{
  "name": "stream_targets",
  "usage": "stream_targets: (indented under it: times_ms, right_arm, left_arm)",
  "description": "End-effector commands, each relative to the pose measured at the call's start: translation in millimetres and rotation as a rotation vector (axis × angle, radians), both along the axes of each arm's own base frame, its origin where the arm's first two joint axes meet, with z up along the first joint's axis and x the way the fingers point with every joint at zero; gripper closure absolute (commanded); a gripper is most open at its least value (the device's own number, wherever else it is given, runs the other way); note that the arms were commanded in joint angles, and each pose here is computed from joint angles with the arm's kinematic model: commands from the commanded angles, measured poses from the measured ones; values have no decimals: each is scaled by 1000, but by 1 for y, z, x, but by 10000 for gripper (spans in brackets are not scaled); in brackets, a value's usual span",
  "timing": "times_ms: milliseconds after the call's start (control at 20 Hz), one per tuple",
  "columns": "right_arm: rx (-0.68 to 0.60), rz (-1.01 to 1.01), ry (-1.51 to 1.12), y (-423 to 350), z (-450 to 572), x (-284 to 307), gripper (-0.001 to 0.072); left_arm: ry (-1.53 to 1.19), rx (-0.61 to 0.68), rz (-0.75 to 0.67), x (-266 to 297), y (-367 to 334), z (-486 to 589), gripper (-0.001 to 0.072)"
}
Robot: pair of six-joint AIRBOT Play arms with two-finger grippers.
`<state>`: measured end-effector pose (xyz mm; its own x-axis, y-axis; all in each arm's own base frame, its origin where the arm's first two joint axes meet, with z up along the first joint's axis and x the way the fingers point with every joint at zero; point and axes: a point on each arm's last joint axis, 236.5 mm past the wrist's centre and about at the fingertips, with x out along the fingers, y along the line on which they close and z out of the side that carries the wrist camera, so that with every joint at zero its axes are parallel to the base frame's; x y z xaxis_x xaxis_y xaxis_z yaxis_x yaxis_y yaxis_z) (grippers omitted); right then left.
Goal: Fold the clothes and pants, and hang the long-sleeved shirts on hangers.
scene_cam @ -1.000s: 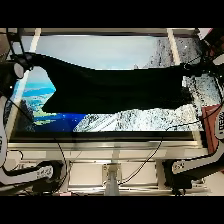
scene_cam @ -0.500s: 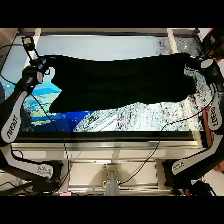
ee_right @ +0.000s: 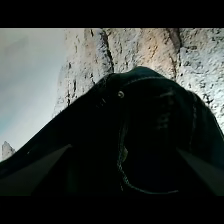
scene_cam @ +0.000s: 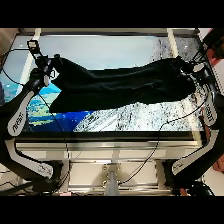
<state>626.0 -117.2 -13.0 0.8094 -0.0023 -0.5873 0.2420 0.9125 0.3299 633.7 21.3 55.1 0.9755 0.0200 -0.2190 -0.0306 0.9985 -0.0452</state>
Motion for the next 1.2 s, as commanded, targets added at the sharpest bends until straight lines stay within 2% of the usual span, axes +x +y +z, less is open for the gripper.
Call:
stream_targets:
  times_ms: [0, 250, 300, 350, 400, 500, 550, 600, 750, 850, 1000, 1150]
  right_arm:
    - [9, 14, 22, 2, -3, -3, 32]
    - [-52, 23, 12, -27, 39, -10, 37]
    - [-75, 10, 15, -44, 51, -17, 49]
    - [-82, -7, 31, -61, 59, -29, 119]
    - [-70, -34, 59, -79, 61, -43, 187]
    - [11, -92, 163, -114, 46, -80, 214]
    - [61, -110, 239, -127, 32, -104, 264]
    - [109, -117, 309, -136, 19, -127, 282]
    - [278, -99, 533, -140, -19, -196, 268]
    - [348, -30, 646, -129, -39, -225, 268]
    - [372, 43, 705, -115, -62, -229, 254]
    - [323, 49, 672, -107, -80, -201, 225]
  left_arm:
    - [-52, 1, -6, 2, -2, 13, -1]
    - [-142, 6, 9, -7, 7, 71, 13]
    - [-167, 8, 19, -11, 13, 87, 66]
    - [-195, 11, 30, -16, 20, 105, 171]
    - [-220, 13, 39, -21, 25, 121, 217]
    - [-268, 19, 55, -33, 33, 155, 218]
    - [-280, 21, 61, -39, 36, 168, 218]
    - [-279, 22, 68, -44, 38, 176, 218]
    - [-245, 21, 78, -51, 41, 178, 218]
    - [-193, 19, 82, -51, 43, 166, 219]
    - [-108, 14, 89, -51, 44, 145, 218]
    - [-61, 11, 93, -53, 45, 134, 219]
